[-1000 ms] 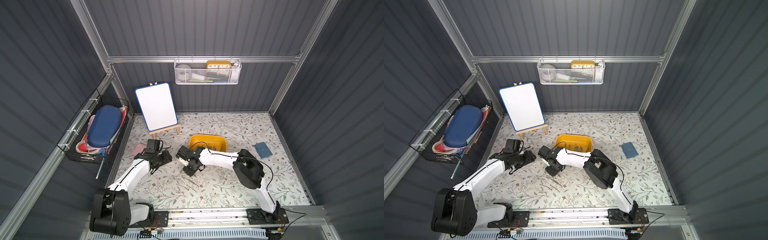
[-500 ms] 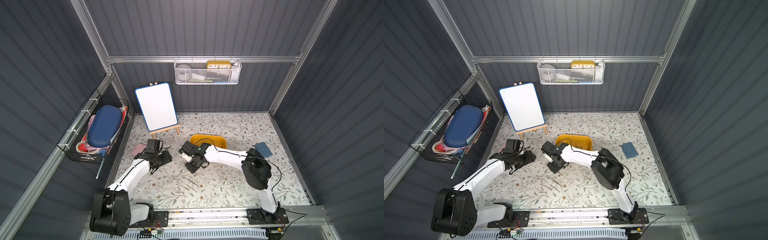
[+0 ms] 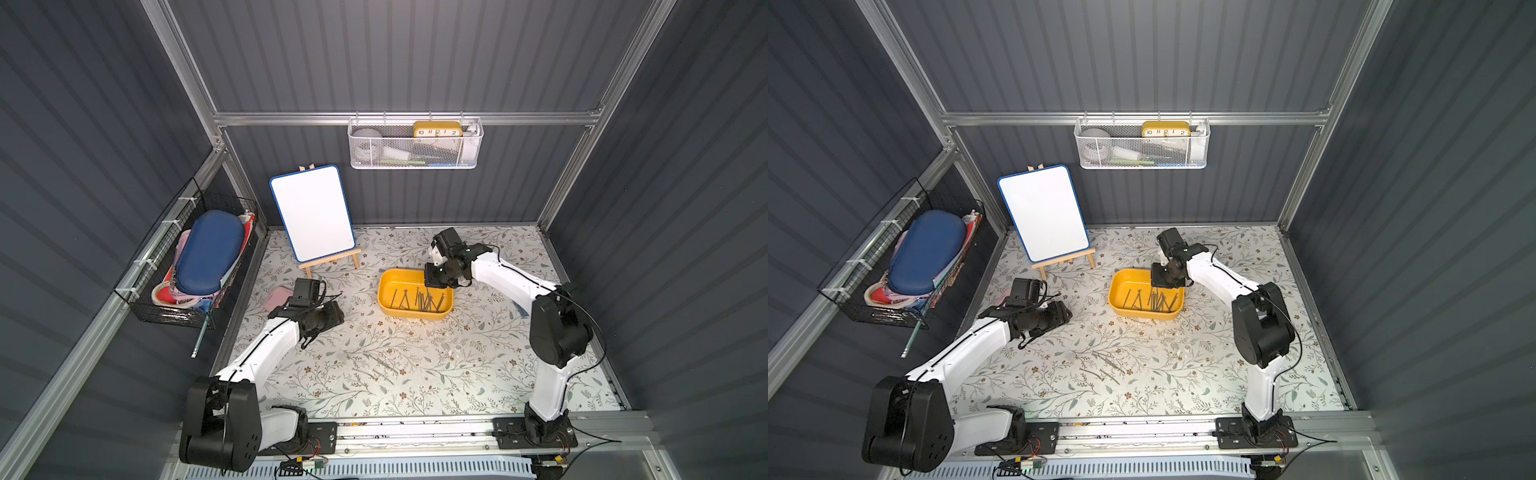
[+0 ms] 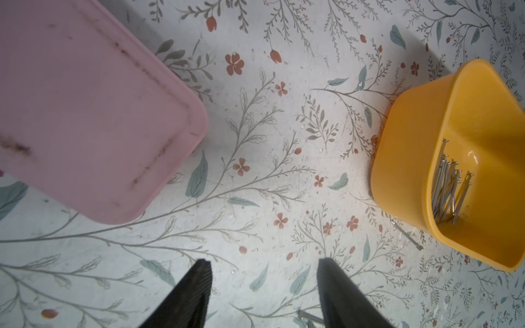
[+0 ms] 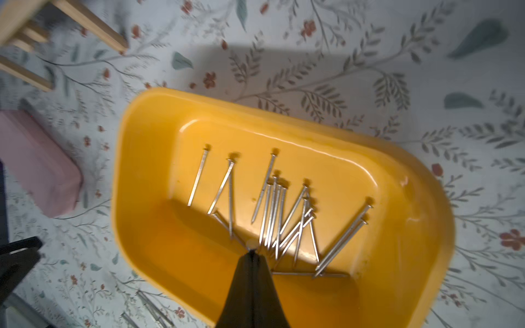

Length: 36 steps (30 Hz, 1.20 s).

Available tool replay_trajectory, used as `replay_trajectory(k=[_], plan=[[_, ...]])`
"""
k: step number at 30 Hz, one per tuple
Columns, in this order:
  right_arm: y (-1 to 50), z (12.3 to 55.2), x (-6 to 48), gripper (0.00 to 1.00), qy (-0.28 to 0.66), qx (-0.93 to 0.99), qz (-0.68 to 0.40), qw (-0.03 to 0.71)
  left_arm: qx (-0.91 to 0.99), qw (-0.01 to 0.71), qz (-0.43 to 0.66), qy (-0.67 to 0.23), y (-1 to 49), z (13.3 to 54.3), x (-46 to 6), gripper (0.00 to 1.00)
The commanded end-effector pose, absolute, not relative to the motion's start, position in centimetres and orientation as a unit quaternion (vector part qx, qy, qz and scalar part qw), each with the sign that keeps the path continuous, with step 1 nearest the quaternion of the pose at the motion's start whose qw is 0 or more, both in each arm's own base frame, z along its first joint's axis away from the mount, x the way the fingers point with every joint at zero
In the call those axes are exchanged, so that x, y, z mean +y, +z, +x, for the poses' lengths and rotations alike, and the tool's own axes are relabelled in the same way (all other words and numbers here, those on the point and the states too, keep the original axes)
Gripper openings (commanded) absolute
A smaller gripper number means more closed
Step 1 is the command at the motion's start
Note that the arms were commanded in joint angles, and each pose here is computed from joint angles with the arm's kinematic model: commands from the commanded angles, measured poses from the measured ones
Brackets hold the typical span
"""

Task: Put the nails on the desktop into the storage box
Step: Place the nail in the storage box, then pick up the nail from the center of the board.

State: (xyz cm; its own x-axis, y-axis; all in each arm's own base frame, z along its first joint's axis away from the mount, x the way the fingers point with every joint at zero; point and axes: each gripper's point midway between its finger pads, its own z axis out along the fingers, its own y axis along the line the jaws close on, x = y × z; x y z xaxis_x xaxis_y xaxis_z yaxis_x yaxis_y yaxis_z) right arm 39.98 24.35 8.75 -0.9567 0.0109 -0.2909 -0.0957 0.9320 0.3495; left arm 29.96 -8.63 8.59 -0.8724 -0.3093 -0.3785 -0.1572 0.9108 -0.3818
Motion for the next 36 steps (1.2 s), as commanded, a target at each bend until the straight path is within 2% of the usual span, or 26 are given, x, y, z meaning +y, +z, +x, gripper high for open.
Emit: replay_trajectory(k=[1, 6, 8, 10, 13, 18, 22, 24, 30, 36], plan=[[6.5, 39.8, 24.8, 0.00, 0.188, 0.974, 0.004, 0.130, 0.953, 0.220, -0.113, -0.176, 8.5, 29.6, -8.7, 0.64], [4.9, 40.7, 24.3, 0.02, 0.182, 0.974, 0.011, 0.135, 0.953, 0.219, -0.113, -0.175, 8.5, 29.6, -8.7, 0.64], [5.4, 40.6, 24.6, 0.20, 0.189, 0.972, 0.002, 0.136, 0.953, 0.219, -0.114, -0.175, 8.4, 29.6, -8.7, 0.64], [6.7, 40.3, 25.2, 0.27, 0.202, 0.969, -0.017, 0.142, 0.954, 0.218, -0.113, -0.174, 8.4, 29.6, -8.7, 0.64], [9.5, 38.4, 27.1, 0.31, 0.235, 0.958, -0.065, 0.153, 0.954, 0.219, -0.114, -0.172, 8.4, 29.6, -8.6, 0.64], [12.6, 31.6, 32.6, 0.34, 0.249, 0.931, -0.215, 0.155, 0.952, 0.222, -0.118, -0.173, 8.6, 29.6, -8.6, 0.64], [10.1, 25.4, 36.1, 0.34, 0.187, 0.900, -0.366, 0.147, 0.953, 0.218, -0.121, -0.175, 8.4, 29.6, -8.6, 0.64], [8.6, 23.5, 37.1, 0.34, 0.170, 0.888, -0.406, 0.132, 0.953, 0.215, -0.122, -0.175, 8.3, 29.6, -8.6, 0.65], [6.1, 20.9, 39.5, 0.34, 0.146, 0.858, -0.476, 0.129, 0.957, 0.201, -0.133, -0.163, 7.4, 29.4, -8.3, 0.65], [5.0, 20.6, 41.0, 0.34, 0.140, 0.849, -0.494, 0.128, 0.958, 0.197, -0.139, -0.159, 7.0, 29.4, -8.0, 0.65]])
